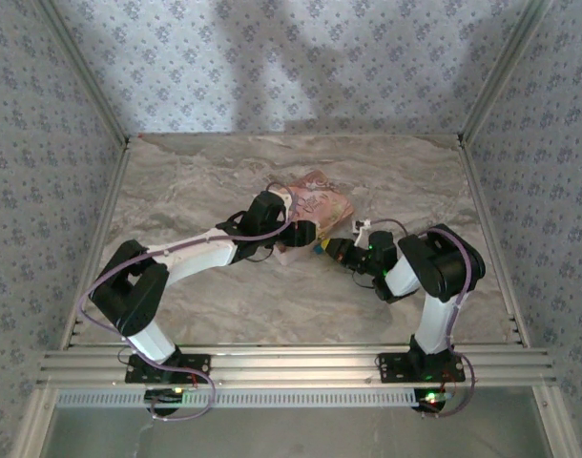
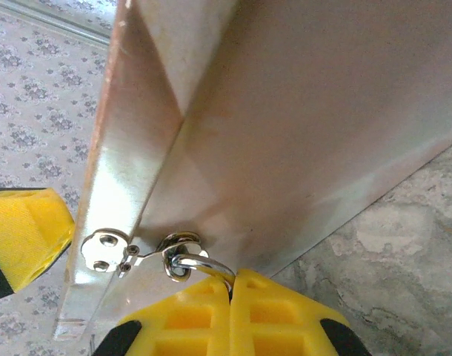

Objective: Unlock the padlock with the key

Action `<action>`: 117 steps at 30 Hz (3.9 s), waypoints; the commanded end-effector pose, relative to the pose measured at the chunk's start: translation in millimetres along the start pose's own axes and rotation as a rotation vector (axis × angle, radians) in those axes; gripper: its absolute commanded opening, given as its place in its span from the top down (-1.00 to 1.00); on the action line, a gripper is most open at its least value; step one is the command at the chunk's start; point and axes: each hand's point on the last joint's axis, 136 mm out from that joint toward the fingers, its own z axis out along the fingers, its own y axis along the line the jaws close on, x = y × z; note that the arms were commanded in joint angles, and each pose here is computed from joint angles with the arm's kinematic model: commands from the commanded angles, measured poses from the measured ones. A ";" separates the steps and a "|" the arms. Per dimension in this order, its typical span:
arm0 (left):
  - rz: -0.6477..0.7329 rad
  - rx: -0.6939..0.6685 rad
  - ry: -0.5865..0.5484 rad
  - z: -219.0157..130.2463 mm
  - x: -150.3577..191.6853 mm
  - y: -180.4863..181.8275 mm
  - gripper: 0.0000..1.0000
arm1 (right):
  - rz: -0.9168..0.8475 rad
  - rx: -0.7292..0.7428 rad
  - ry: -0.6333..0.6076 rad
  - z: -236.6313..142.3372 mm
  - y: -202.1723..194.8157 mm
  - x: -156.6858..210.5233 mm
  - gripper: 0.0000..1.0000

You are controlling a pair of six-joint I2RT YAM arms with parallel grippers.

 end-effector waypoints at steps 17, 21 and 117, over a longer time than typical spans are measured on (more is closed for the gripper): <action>-0.079 -0.214 0.262 2.3 82.1 60.1 -0.43 | -0.052 -0.084 -0.136 -3.1 22.4 -40.2 1.00; -0.075 -0.217 0.260 1.6 81.5 60.1 -0.45 | -0.059 -0.100 -0.153 -4.9 28.9 -48.1 1.00; -0.173 -0.305 0.172 -22.7 33.1 141.9 -0.47 | -0.425 0.539 0.214 -28.2 -19.7 -45.9 0.03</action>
